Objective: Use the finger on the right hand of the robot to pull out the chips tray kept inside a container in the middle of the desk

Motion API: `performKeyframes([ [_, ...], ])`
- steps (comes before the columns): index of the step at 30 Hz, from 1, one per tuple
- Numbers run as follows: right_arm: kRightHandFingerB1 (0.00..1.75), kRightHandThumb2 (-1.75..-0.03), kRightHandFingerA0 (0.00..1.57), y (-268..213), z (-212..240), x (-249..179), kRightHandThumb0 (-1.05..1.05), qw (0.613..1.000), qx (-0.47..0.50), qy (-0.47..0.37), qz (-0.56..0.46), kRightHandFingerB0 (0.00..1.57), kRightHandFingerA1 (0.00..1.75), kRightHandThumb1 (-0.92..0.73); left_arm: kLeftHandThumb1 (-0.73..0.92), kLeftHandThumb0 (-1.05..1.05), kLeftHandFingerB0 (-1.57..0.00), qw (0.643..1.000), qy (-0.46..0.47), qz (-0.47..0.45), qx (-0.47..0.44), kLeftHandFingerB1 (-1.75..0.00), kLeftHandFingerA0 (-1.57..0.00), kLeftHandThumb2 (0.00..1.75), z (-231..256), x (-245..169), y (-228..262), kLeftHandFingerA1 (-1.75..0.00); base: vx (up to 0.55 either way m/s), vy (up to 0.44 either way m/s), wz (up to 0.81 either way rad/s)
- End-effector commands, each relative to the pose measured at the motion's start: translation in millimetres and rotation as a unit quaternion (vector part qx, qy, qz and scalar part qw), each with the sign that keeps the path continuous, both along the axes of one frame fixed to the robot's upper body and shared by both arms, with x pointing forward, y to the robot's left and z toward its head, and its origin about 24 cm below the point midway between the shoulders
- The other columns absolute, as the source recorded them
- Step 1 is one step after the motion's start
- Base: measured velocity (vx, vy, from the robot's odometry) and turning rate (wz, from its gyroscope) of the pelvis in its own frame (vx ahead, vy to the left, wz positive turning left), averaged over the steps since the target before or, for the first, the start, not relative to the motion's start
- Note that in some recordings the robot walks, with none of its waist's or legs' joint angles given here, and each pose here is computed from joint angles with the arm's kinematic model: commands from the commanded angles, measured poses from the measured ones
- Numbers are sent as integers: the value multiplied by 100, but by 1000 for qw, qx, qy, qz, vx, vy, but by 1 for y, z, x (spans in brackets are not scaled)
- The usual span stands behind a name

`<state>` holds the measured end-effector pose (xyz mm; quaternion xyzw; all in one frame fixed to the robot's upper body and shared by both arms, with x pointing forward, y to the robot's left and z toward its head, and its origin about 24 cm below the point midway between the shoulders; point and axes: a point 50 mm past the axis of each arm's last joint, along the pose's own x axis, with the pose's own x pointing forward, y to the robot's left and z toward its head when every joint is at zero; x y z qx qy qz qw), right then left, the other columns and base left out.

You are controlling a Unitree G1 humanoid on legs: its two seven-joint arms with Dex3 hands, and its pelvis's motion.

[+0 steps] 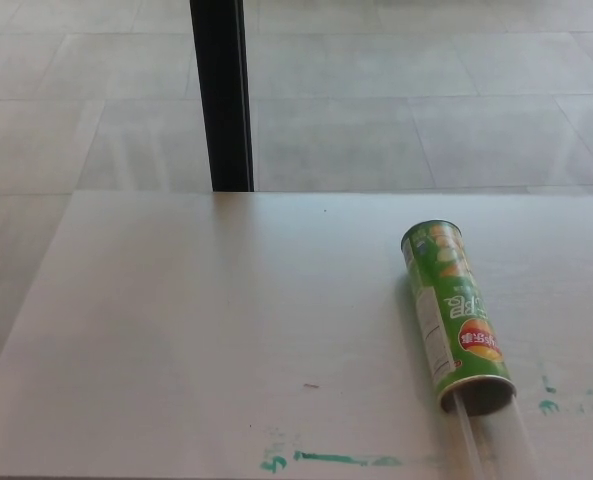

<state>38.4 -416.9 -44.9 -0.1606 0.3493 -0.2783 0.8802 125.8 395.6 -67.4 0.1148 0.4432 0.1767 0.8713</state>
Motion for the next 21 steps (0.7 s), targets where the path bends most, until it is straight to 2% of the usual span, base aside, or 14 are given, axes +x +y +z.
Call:
performKeyframes([
  [1, 43, -60, 70, -5, 5, 2, -22, 1000, -11, -6, 1, 44, 59, -69, 71, -45, -57, 1000, 3, 4, 8, -51, -57, 61, 2, -1, 3, -60, 0, 0, 0],
  [21, 43, -60, 68, -5, 5, 3, -22, 1000, -5, -10, 3, 43, 63, -69, 72, -47, -59, 1000, 1, -9, 13, -55, -57, 61, 2, 0, 3, -63, 0, 0, 0],
])
